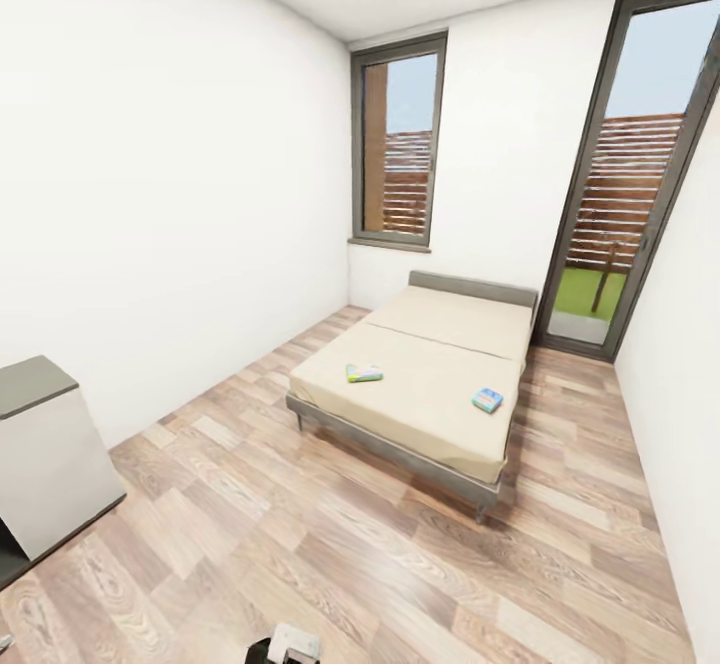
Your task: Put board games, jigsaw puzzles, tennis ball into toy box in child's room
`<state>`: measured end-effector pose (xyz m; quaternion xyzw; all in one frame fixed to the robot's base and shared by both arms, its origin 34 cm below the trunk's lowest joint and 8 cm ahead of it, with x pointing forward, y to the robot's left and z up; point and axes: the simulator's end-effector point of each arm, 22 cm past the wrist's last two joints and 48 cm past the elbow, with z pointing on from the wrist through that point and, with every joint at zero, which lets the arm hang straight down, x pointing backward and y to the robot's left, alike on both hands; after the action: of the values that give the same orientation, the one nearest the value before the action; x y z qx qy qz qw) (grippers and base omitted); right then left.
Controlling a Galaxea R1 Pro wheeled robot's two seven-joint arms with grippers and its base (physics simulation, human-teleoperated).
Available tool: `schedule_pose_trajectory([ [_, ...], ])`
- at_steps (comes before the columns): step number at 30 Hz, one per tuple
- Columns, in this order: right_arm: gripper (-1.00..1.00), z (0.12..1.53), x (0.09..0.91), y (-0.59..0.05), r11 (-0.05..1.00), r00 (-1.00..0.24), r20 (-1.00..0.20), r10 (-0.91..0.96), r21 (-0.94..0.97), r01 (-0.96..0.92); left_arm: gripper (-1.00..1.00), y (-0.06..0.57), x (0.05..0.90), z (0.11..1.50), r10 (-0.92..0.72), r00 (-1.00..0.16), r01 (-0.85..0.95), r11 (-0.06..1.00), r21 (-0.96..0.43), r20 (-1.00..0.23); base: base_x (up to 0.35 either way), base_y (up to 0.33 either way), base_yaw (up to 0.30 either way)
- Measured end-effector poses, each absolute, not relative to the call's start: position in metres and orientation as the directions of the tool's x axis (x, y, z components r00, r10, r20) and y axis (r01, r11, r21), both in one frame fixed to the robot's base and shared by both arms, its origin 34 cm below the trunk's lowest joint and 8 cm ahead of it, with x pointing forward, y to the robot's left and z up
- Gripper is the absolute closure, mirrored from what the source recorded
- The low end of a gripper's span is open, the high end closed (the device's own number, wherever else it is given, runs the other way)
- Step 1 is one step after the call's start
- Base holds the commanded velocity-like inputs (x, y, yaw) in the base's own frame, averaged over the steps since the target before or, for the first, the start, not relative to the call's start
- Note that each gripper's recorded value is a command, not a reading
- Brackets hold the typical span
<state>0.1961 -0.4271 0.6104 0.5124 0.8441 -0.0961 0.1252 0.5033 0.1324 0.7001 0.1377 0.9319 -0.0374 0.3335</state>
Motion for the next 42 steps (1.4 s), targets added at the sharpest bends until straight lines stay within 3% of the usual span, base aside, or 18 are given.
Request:
schedule_pose_trajectory([
  [42, -1.0, 0.608, 0.213, -0.391, 0.64, -0.62, -0.291, 0.729, -0.032, 0.768, -1.0, 0.175, 0.513, 0.702, 0.223, -0.71, 0.241, 0.968, 0.067, -0.668, 0.0, 0.0, -0.262],
])
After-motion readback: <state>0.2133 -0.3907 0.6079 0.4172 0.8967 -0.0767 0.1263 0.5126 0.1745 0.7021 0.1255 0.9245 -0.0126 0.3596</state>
